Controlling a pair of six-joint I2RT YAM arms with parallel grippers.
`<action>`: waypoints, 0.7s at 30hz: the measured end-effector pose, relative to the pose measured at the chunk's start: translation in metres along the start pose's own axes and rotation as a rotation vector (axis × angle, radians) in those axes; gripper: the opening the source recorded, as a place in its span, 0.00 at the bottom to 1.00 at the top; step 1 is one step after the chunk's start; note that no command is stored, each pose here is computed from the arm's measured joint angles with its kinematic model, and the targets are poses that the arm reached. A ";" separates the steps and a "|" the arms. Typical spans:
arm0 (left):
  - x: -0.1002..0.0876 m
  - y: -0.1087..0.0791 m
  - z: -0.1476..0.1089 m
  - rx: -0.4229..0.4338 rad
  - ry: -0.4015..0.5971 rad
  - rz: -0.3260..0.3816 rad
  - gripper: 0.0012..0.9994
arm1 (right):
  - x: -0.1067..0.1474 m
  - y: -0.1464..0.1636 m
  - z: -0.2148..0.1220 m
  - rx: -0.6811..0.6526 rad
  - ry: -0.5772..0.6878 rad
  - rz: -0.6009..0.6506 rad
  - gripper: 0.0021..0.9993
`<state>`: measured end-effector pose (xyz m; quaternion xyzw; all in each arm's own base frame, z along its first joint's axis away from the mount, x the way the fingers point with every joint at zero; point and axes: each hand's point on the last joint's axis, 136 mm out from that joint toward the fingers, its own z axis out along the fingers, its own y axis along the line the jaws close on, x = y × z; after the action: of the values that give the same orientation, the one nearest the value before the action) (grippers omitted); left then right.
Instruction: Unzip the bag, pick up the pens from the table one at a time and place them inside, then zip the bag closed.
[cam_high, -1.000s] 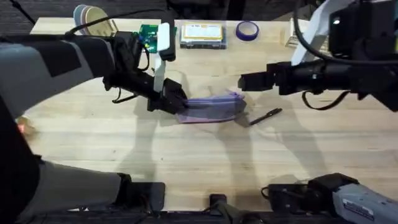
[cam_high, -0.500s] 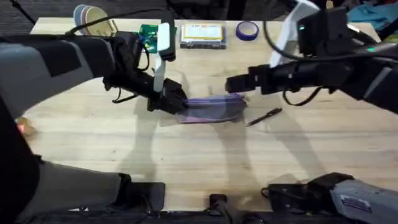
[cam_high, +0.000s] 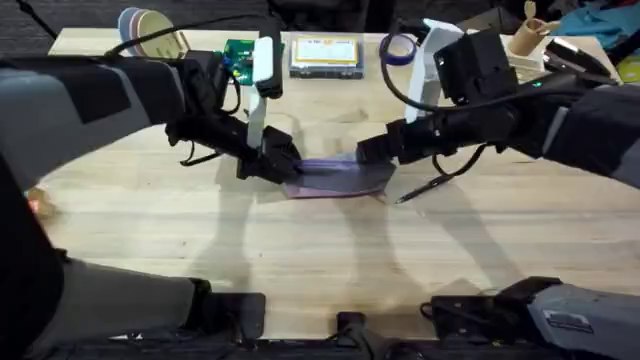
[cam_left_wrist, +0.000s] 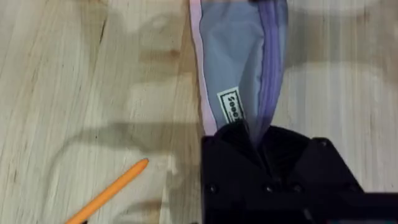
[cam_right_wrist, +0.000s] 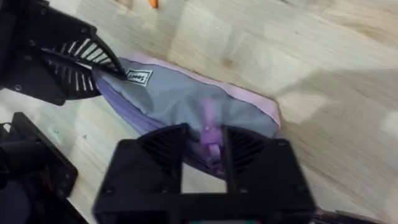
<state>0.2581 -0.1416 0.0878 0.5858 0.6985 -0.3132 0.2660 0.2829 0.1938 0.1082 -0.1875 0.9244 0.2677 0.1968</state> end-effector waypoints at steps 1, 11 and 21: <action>0.000 0.000 0.000 0.001 0.000 -0.001 0.04 | 0.000 0.000 0.000 0.002 0.000 0.001 0.32; 0.000 0.000 0.000 0.000 0.000 0.000 0.04 | -0.001 0.000 0.000 0.001 0.000 -0.004 0.03; 0.001 0.001 -0.001 -0.003 0.000 -0.003 0.04 | -0.019 0.011 -0.015 -0.002 -0.047 -0.030 0.03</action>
<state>0.2586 -0.1405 0.0878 0.5845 0.6998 -0.3125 0.2663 0.2906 0.1980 0.1337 -0.1952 0.9164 0.2697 0.2221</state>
